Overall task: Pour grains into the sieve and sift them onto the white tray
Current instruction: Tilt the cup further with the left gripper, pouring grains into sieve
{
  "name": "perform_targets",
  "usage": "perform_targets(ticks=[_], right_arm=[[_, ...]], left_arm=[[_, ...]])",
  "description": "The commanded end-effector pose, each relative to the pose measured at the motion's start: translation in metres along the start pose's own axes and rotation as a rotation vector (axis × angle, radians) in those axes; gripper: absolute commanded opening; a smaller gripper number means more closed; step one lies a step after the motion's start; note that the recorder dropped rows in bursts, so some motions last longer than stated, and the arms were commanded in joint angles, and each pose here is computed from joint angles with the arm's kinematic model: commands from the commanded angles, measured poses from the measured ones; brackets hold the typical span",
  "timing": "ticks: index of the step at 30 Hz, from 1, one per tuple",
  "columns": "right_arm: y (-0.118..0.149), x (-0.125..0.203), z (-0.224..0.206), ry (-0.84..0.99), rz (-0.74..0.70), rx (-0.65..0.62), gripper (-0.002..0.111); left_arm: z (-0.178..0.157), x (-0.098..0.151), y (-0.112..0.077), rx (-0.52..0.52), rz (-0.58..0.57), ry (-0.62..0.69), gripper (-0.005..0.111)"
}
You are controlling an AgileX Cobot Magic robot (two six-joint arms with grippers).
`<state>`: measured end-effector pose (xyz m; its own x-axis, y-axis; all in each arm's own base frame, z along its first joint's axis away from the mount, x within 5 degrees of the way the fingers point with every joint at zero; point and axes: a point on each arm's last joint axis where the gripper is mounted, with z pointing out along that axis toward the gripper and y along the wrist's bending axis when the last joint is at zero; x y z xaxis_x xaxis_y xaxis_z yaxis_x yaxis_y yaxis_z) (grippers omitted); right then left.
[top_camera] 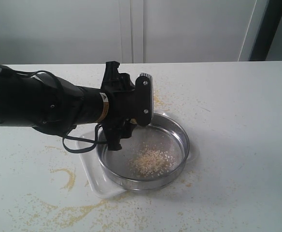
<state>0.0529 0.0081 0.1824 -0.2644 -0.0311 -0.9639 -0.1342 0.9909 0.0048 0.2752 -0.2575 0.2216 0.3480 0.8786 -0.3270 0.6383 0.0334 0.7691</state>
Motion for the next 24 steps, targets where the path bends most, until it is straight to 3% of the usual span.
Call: perform_targets(ticks=[1,24], right_arm=[[-0.0003,0.0007,0.0001,-0.007,0.002,0.007,0.000],[-0.0003,0.0007,0.0001,-0.007,0.002,0.007,0.000]], left_arm=[[-0.0043,-0.0037,0.0062,-0.025,0.033,-0.010,0.000],[-0.0043,-0.0037,0.0062,-0.025,0.101,-0.009,0.000]])
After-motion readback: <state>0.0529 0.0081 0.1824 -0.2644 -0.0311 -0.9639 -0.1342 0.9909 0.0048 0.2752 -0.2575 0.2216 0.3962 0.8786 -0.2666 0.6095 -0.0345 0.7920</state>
